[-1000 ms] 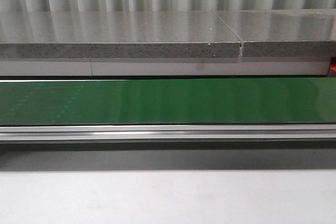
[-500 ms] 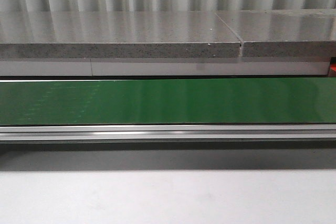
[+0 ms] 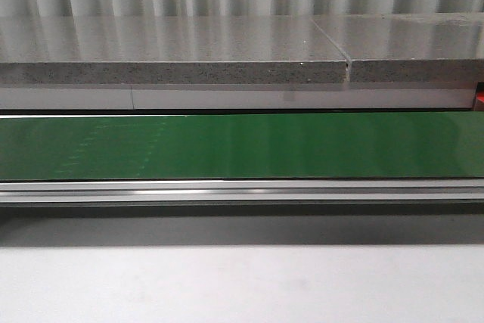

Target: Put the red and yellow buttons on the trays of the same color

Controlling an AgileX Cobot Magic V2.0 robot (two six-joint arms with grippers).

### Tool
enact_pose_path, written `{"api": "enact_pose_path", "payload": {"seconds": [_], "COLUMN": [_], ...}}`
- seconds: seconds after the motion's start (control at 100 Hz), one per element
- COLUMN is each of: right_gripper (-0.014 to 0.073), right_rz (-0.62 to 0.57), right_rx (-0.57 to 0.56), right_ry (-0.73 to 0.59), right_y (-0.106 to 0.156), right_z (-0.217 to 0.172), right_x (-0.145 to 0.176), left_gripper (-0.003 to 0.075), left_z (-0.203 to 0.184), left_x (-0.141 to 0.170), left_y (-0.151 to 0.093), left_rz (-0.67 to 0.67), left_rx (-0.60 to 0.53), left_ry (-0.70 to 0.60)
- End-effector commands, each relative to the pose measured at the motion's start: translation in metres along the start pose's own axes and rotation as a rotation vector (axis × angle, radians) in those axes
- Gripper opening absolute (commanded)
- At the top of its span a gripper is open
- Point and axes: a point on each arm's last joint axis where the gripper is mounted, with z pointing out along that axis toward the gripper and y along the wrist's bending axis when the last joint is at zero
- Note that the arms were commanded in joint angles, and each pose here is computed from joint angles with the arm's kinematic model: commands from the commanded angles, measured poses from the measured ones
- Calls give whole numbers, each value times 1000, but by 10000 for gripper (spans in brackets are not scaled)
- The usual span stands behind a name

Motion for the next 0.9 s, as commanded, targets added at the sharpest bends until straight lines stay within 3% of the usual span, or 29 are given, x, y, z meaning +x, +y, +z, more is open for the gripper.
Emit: {"api": "enact_pose_path", "payload": {"seconds": [0.0, 0.18, 0.3, 0.37, 0.69, 0.81, 0.89], "right_gripper": [295, 318, 477, 516, 472, 382, 277], "right_rz": [15, 18, 16, 8, -37, -90, -118], "right_rx": [-18, -12, -11, -11, -28, -47, -70], "right_ry": [-87, -62, -55, -57, -138, -204, -237], "right_y": [2, 0, 0, 0, 5, 13, 23], "right_z": [-9, 2, 2, 2, -28, -56, -72], "right_x": [-12, -12, -11, -11, -13, -11, -7], "left_gripper": [-20, -20, -20, -20, -20, -20, -20], "left_z": [-4, -4, -4, -4, -4, -4, -4], "left_x": [-12, -12, -12, -12, -12, -12, -12], "left_y": [-1, -1, -1, -1, -1, -1, -1], "left_rz": [-2, -2, -2, -2, -2, -2, -2], "left_rx": [13, 13, 13, 13, 13, 13, 13], "left_ry": [-79, -79, -79, -79, -79, -79, -79]}}
